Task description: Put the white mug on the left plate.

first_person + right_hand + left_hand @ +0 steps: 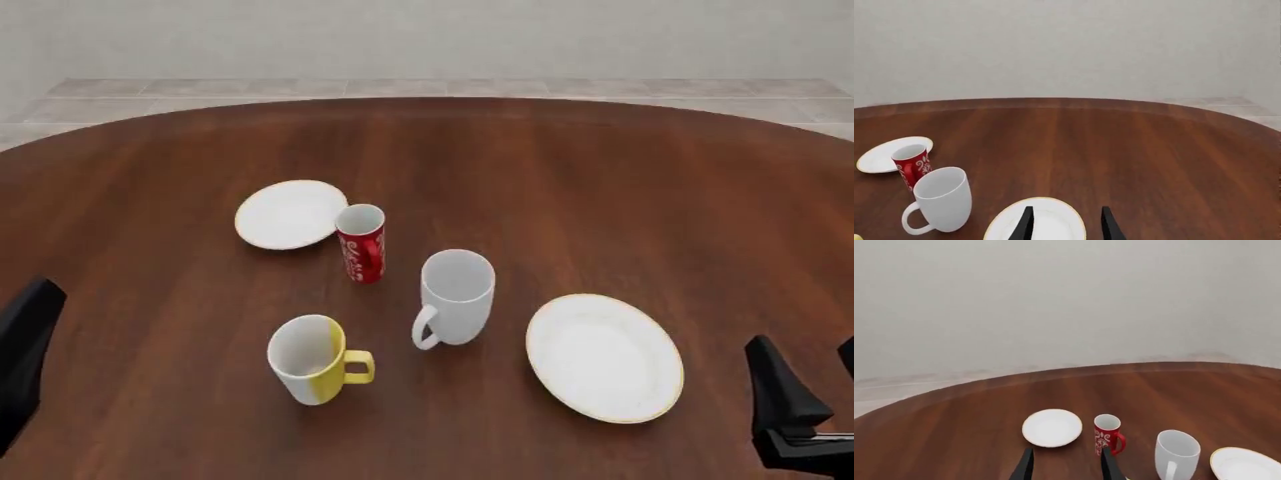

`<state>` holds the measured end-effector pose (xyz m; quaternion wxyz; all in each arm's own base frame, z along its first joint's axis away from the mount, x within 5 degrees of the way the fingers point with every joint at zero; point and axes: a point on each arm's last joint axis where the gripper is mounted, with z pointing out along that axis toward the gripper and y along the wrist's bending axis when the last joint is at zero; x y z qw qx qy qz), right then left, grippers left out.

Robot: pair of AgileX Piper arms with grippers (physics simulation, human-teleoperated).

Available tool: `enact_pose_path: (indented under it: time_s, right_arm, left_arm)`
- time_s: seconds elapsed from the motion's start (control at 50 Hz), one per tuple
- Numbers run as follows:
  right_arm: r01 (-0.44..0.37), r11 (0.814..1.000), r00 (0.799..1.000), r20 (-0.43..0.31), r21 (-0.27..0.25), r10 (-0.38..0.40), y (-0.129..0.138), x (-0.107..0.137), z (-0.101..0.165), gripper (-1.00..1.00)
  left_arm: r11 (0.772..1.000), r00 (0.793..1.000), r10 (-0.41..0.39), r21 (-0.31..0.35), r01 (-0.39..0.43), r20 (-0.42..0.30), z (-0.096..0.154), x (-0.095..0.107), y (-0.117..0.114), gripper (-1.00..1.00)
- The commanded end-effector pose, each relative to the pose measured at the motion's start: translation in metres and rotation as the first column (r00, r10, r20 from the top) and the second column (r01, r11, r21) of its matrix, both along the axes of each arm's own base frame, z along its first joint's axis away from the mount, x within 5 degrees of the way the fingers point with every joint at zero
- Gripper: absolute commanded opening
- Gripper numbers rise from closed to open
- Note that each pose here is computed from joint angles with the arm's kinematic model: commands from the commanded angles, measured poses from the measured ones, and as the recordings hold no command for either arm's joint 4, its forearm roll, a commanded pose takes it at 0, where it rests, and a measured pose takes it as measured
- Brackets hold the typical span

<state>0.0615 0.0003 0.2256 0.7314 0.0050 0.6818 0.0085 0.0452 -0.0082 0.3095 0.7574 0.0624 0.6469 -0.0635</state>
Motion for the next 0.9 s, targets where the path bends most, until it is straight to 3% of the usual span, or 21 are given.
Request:
enact_pose_path:
  time_s: [0.02,0.06,0.12,0.28,0.32,0.36,0.48,0.56,0.58,0.64,0.68,0.7,0.72,0.76,0.8,0.86,0.9]
  right_arm:
    - [0.002,1.000,1.000,0.000,-0.001,-0.002,0.000,0.000,-0.001,1.00]
    - [0.002,1.000,1.000,0.000,-0.001,-0.002,0.000,0.000,-0.002,1.00]
    - [0.004,1.000,1.000,0.001,-0.001,-0.004,0.000,0.000,-0.002,1.00]
    - [0.003,1.000,1.000,-0.003,-0.003,-0.003,0.000,0.002,-0.002,1.00]
    - [0.003,1.000,1.000,-0.002,-0.003,-0.003,0.000,0.002,-0.002,1.00]
    - [0.003,1.000,1.000,-0.002,-0.002,-0.003,0.000,0.002,-0.002,1.00]
    - [0.002,1.000,1.000,-0.003,-0.003,-0.003,0.000,0.002,-0.003,1.00]
    - [0.002,1.000,1.000,-0.004,-0.004,-0.002,0.000,0.003,-0.004,1.00]
    - [0.003,1.000,1.000,-0.003,-0.004,-0.003,0.000,0.003,-0.004,1.00]
    - [0.003,1.000,1.000,-0.003,-0.004,-0.003,0.000,0.003,-0.003,1.00]
    - [0.003,1.000,1.000,-0.002,-0.004,-0.003,0.000,0.002,-0.003,1.00]
    - [0.004,1.000,1.000,-0.001,-0.004,-0.004,0.000,0.002,-0.003,1.00]
    - [0.004,1.000,1.000,-0.001,-0.004,-0.004,0.000,0.002,-0.003,1.00]
    - [0.005,1.000,1.000,0.000,-0.005,-0.005,0.000,0.002,-0.003,1.00]
    - [0.005,1.000,1.000,0.000,-0.005,-0.005,0.000,0.002,-0.003,1.00]
    - [0.005,1.000,1.000,0.000,-0.004,-0.005,0.000,0.002,-0.003,1.00]
    - [0.005,1.000,1.000,0.000,-0.006,-0.005,0.000,0.002,-0.004,1.00]
  left_arm:
    - [0.997,0.996,-0.075,0.012,0.076,-0.040,0.021,0.017,-0.008,1.00]
    - [0.992,0.988,-0.125,0.001,0.125,-0.095,0.019,0.030,-0.015,1.00]
    - [0.990,0.987,-0.130,0.032,0.134,-0.098,0.024,0.035,-0.018,1.00]
    - [0.981,0.968,-0.189,0.020,0.195,-0.167,0.040,0.054,-0.031,1.00]
    - [0.971,0.951,-0.227,0.027,0.238,-0.212,0.040,0.064,-0.040,1.00]
    - [0.966,0.930,-0.255,-0.019,0.259,-0.263,0.040,0.073,-0.048,1.00]
    - [0.945,0.902,-0.318,-0.018,0.327,-0.291,0.049,0.080,-0.063,1.00]
    - [0.934,0.891,-0.336,0.017,0.358,-0.306,0.051,0.085,-0.070,1.00]
    - [0.923,0.876,-0.359,0.013,0.384,-0.322,0.051,0.087,-0.077,1.00]
    - [0.910,0.865,-0.383,0.031,0.414,-0.325,0.055,0.087,-0.083,1.00]
    - [0.911,0.891,-0.361,0.101,0.400,-0.276,0.060,0.083,-0.076,1.00]
    - [0.896,0.877,-0.390,0.106,0.432,-0.282,0.059,0.084,-0.083,1.00]
    - [0.892,0.857,-0.406,0.066,0.447,-0.318,0.057,0.087,-0.089,1.00]
    - [0.888,0.859,-0.403,0.092,0.451,-0.316,0.057,0.088,-0.090,1.00]
    - [0.868,0.831,-0.436,0.083,0.490,-0.344,0.055,0.090,-0.101,1.00]
    - [0.862,0.829,-0.438,0.101,0.498,-0.347,0.056,0.091,-0.103,1.00]
    - [0.845,0.821,-0.452,0.128,0.519,-0.348,0.057,0.091,-0.108,1.00]
